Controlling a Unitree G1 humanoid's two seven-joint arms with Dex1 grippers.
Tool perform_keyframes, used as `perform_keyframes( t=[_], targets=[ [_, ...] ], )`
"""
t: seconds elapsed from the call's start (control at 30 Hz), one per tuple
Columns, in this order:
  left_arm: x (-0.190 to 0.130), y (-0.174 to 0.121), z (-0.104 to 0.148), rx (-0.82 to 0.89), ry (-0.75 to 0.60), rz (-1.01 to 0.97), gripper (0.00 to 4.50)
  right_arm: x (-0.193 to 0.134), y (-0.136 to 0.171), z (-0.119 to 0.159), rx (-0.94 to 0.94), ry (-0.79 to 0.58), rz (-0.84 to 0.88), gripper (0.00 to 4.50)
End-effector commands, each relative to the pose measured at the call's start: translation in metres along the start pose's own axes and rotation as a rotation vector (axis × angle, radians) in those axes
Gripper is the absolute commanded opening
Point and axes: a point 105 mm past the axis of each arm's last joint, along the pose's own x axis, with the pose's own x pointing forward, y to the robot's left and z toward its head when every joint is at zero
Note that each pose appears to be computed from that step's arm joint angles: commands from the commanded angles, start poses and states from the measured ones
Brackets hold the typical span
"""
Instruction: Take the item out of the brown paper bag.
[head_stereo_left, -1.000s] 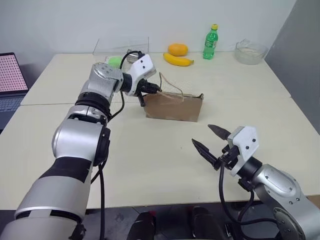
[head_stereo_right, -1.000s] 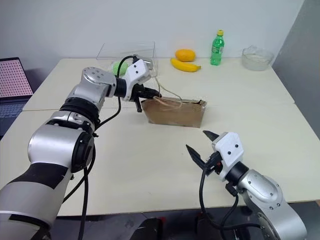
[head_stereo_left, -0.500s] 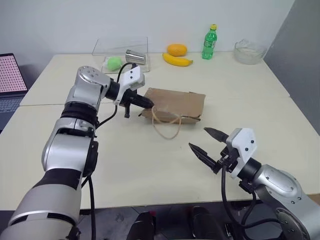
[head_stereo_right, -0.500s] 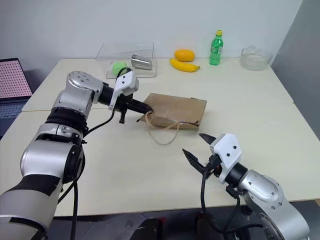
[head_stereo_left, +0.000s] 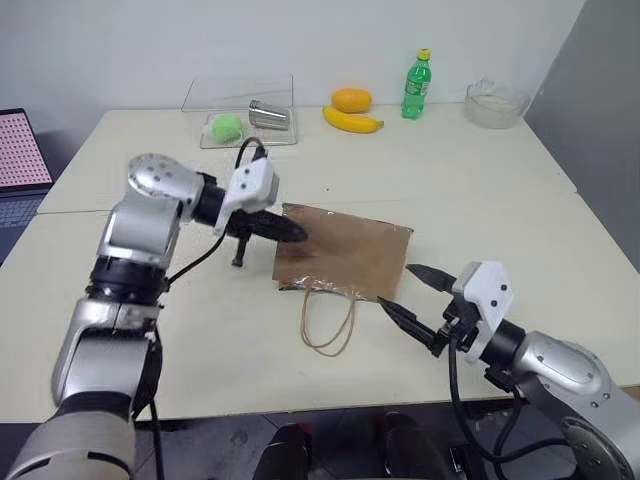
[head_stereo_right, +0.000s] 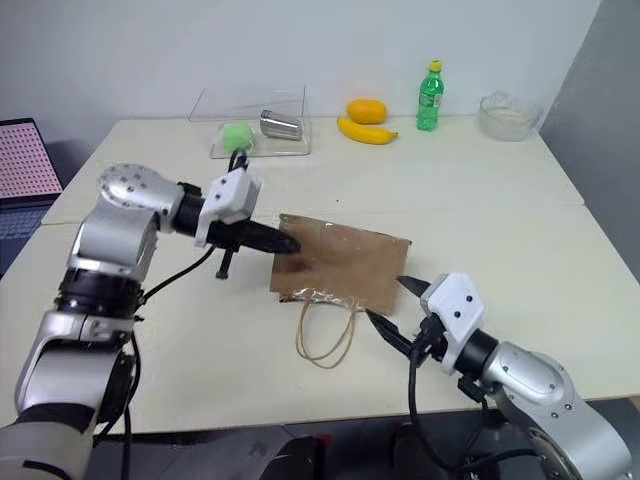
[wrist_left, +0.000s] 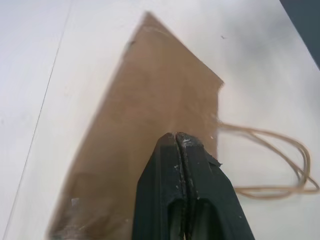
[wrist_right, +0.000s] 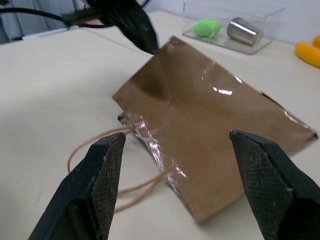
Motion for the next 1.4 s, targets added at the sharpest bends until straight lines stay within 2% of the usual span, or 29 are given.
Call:
perform_keyframes(
  t=[0.03, 0.33, 0.67, 1.17, 1.3, 1.4],
  targets=[
    [0.0, -0.012, 0.01, 0.148, -0.028, 0.002, 0.38, -0.006, 0.013, 0.009, -0.02, -0.02, 0.082, 3.5],
    [0.006, -0.044, -0.009, 0.385, -0.121, 0.04, 2.91, -0.013, 0.018, -0.001, -0.045, 0.041, 0.139, 3.5],
    [0.019, -0.064, -0.039, 0.536, -0.085, -0.037, 2.91, -0.018, 0.024, -0.008, -0.033, 0.074, 0.151, 3.5],
    [0.06, -0.064, -0.035, 0.626, -0.152, -0.008, 2.91, -0.023, 0.028, -0.012, -0.024, 0.108, 0.136, 3.5],
    [0.069, -0.067, -0.024, 0.621, -0.219, -0.009, 2.91, -0.023, 0.03, -0.013, -0.024, 0.114, 0.141, 3.5],
    [0.074, -0.068, -0.015, 0.627, -0.265, -0.01, 2.3, -0.023, 0.031, -0.013, -0.025, 0.117, 0.151, 3.5]
  ],
)
